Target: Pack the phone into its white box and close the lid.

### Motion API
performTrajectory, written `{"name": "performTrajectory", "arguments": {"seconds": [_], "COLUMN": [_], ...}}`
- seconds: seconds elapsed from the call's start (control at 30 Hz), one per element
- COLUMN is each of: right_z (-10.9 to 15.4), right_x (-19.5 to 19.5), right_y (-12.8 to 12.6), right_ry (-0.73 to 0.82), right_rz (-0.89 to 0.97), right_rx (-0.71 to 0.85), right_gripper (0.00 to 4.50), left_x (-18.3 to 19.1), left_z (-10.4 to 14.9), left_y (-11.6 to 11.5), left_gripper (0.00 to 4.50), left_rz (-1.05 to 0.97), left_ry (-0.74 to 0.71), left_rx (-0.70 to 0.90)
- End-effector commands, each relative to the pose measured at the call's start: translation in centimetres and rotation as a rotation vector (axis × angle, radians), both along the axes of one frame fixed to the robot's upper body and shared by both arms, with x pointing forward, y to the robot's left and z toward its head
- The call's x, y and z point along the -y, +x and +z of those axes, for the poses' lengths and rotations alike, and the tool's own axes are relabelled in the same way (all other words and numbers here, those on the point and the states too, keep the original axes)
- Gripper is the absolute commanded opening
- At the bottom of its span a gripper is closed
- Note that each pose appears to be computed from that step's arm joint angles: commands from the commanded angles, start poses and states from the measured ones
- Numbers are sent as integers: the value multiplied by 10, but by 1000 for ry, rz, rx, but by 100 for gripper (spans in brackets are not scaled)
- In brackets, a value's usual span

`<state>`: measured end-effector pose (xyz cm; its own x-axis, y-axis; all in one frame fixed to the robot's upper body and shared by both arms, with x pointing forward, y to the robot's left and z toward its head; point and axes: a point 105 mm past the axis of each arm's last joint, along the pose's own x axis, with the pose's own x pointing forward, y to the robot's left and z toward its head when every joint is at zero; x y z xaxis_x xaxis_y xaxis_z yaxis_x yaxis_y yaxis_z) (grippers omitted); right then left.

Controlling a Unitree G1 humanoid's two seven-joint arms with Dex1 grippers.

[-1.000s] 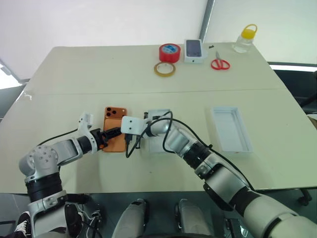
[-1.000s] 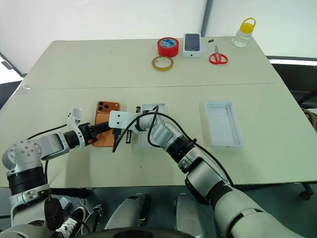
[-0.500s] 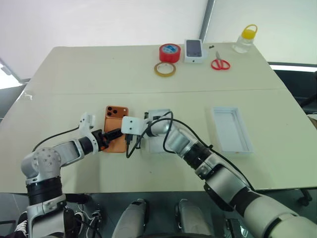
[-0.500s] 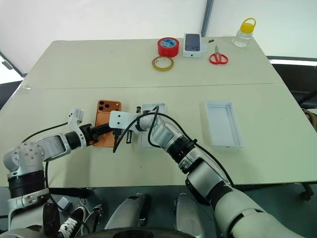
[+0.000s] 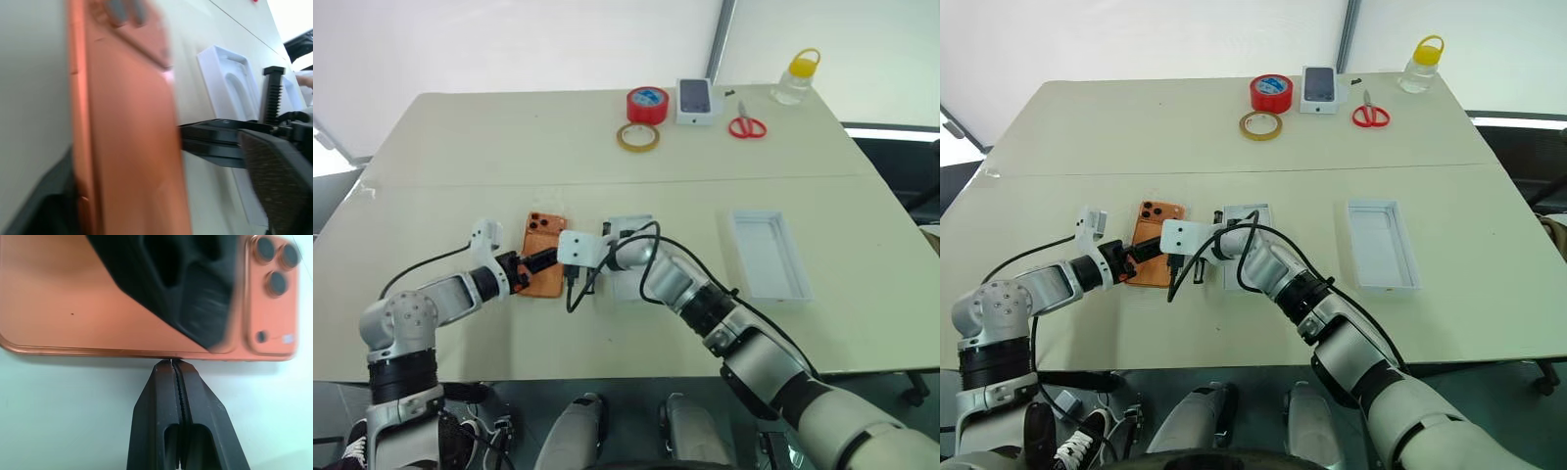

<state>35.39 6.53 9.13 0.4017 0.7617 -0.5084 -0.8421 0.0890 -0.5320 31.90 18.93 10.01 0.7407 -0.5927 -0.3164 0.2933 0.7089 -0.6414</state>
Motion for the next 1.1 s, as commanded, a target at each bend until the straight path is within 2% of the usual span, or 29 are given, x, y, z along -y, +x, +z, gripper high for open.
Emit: {"name": "performTrajectory", "arguments": {"seconds": [0.03, 0.33, 0.43, 0.6, 0.7, 0.77, 1.1], "right_z": [11, 10, 10, 11, 10, 10, 10], "right_x": [-4, -5, -6, -7, -7, -7, -7], "right_y": [1, -1, -1, -2, -3, -4, -5], "right_ry": [33, 38, 43, 40, 43, 42, 44], "right_rz": [6, 11, 9, 17, 18, 20, 22], "right_rx": [21, 17, 11, 14, 9, 8, 6], "right_gripper": [0, 0, 0, 0, 0, 0, 0], "left_x": [-12, -23, -21, -10, -11, -14, -12], "left_z": [-20, -16, -11, -14, -8, -11, -12], "left_y": [-4, -21, -19, -23, -23, -22, -25], "left_gripper": [446, 446, 446, 446, 364, 266, 266], "left_rz": [63, 20, 33, -6, -10, 2, -13], "left_ry": [17, 5, -103, -107, -136, -125, -147], "left_rx": [-93, -117, -125, -143, -121, -130, -141]}}
